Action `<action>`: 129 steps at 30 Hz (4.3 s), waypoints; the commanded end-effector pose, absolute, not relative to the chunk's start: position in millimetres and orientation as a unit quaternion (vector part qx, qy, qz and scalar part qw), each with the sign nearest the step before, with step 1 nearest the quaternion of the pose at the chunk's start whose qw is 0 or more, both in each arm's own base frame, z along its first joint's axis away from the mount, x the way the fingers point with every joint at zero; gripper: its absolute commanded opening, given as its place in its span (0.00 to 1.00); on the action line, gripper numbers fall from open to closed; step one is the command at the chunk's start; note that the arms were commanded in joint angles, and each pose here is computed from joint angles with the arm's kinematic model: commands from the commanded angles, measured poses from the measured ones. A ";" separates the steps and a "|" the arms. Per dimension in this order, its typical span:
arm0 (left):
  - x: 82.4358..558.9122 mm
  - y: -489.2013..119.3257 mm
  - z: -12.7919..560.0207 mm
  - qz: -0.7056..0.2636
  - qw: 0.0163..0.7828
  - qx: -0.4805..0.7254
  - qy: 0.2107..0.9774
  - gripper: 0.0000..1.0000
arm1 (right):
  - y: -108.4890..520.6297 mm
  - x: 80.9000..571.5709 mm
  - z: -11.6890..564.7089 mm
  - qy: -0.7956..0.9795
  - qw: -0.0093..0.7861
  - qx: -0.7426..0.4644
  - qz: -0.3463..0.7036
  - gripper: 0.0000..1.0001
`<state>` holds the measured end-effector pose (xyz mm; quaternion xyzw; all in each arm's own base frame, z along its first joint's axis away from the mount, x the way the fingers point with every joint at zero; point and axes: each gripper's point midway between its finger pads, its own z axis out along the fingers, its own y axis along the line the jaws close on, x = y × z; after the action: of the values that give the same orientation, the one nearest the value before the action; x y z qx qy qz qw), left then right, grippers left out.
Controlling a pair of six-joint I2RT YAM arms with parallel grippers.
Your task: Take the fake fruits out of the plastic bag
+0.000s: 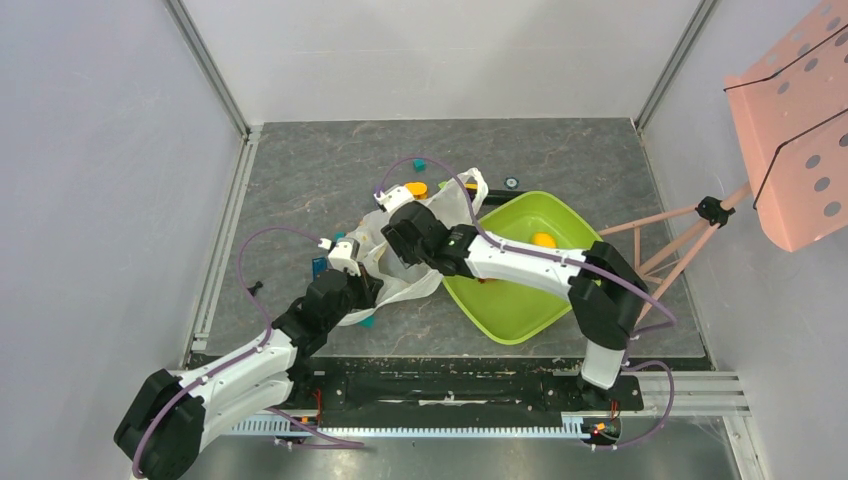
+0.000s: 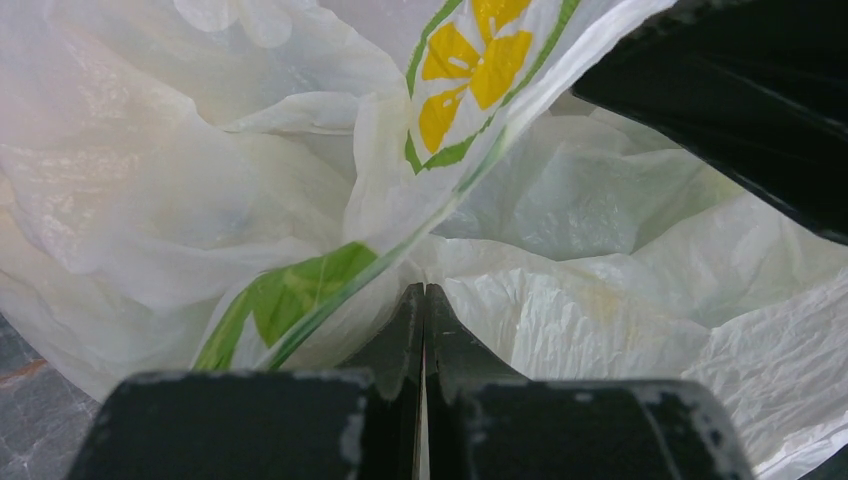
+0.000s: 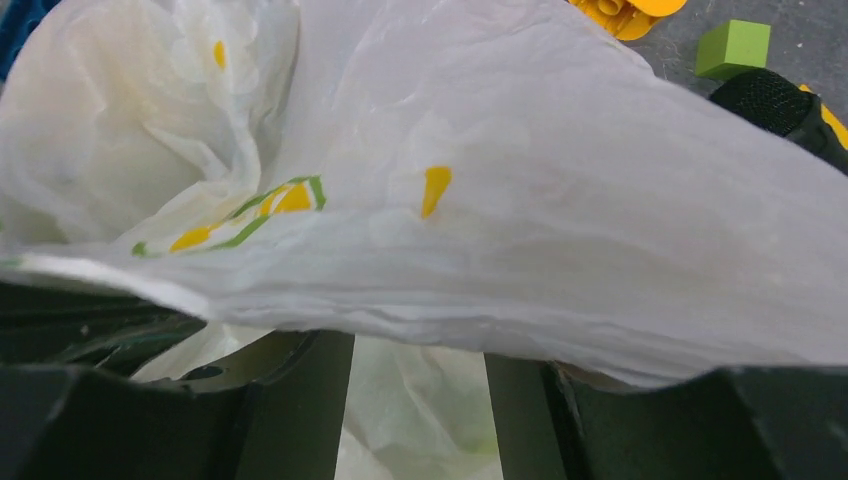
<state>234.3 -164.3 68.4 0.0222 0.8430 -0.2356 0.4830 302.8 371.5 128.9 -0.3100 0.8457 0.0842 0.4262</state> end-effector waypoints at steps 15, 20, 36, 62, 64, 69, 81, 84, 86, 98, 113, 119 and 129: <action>247.9 -164.7 91.0 -0.232 0.515 0.023 0.825 0.02 | 396.0 395.4 113.7 0.858 0.460 -0.198 0.116 0.82; 248.0 -164.9 90.9 -0.232 0.514 0.023 0.825 0.02 | 398.1 409.1 102.6 0.860 0.461 -0.184 0.115 0.92; 248.7 -164.6 90.6 -0.230 0.514 0.022 0.826 0.02 | 389.9 423.3 61.5 0.879 0.430 -0.177 0.102 0.91; 249.8 -164.7 88.5 -0.226 0.509 0.021 0.830 0.02 | 398.8 308.2 183.9 0.811 0.402 -0.264 0.332 0.73; 249.7 -165.0 87.8 -0.226 0.508 0.021 0.831 0.02 | 402.9 293.6 190.0 0.802 0.396 -0.282 0.346 0.74; 250.0 -165.2 88.3 -0.226 0.508 0.021 0.831 0.02 | 410.0 259.4 196.7 0.790 0.388 -0.326 0.346 0.75; 249.7 -165.0 86.7 -0.225 0.506 0.020 0.832 0.02 | 386.4 189.5 248.5 0.735 0.428 -0.357 0.387 0.73; 250.0 -164.5 87.5 -0.225 0.508 0.019 0.832 0.02 | 370.5 177.6 249.0 0.730 0.430 -0.354 0.396 0.73; 249.9 -164.6 87.8 -0.225 0.508 0.019 0.831 0.02 | 347.5 183.3 245.4 0.746 0.452 -0.324 0.368 0.73; 249.7 -164.4 86.4 -0.224 0.505 0.018 0.833 0.02 | 170.8 234.4 152.1 0.865 0.481 -0.076 0.122 0.78; 250.2 -164.7 86.2 -0.223 0.505 0.019 0.834 0.02 | 139.1 230.4 61.8 0.919 0.384 -0.081 0.026 0.90; 250.1 -165.3 85.0 -0.224 0.503 0.020 0.835 0.02 | 137.7 232.8 62.3 0.920 0.381 -0.087 0.015 0.97; 250.2 -164.0 87.5 -0.223 0.507 0.018 0.832 0.02 | 146.8 249.6 147.0 0.881 0.463 -0.086 0.053 0.98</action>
<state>237.2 -164.0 65.2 0.0204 0.8492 -0.2258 0.4769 233.2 137.3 87.9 -0.0928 0.9147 0.0165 0.3931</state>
